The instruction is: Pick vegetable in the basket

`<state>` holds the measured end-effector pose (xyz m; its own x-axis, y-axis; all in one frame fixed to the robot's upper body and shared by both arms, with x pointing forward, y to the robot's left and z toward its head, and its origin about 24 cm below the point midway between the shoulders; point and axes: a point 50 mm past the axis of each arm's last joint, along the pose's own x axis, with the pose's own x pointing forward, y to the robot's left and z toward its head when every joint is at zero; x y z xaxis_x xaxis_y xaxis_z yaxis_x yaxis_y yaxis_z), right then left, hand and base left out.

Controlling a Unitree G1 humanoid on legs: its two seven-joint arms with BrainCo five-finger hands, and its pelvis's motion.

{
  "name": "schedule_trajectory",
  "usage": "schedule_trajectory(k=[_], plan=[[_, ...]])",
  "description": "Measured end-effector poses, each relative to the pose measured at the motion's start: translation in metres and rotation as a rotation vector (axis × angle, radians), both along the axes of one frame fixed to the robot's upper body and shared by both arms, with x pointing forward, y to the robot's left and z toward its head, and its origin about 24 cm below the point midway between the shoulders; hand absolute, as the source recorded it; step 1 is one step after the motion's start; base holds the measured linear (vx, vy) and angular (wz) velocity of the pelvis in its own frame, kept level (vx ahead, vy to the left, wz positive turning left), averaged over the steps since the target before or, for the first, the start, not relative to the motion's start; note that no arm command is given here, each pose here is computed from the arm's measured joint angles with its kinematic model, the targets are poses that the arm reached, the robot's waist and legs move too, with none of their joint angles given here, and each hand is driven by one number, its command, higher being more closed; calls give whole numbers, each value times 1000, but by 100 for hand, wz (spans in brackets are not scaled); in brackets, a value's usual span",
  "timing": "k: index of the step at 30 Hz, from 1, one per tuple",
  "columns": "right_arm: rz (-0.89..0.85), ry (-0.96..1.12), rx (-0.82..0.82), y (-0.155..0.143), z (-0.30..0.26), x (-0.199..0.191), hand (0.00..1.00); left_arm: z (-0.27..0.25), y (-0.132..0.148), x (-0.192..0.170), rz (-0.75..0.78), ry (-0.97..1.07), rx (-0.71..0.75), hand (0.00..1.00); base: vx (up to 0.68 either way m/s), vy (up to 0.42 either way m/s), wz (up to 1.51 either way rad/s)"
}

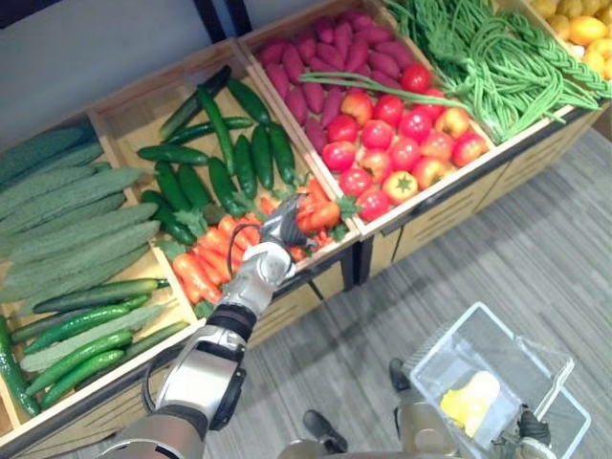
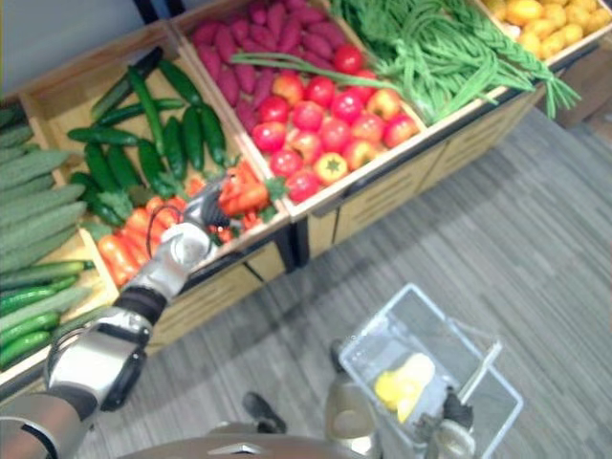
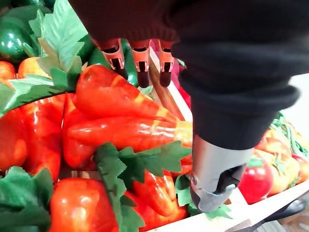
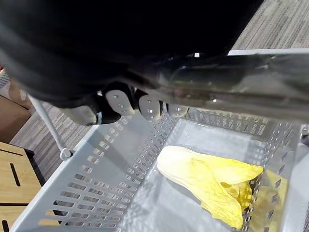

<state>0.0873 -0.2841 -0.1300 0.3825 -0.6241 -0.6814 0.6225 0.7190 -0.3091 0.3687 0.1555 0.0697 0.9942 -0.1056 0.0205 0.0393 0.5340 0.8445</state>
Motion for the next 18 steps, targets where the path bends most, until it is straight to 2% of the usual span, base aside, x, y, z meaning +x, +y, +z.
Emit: schedule_trajectory(k=[10,11,18], plan=[[6,-21,-7,-1,3,6,100,8,0,7,10,-8,7,0,-12,-39,-7],[4,-21,-6,-1,3,6,100,8,0,7,9,-10,7,100,7,-38,-3],[4,-26,-5,-1,3,8,100,16,12,12,62,-26,-13,100,-5,-40,-2]])
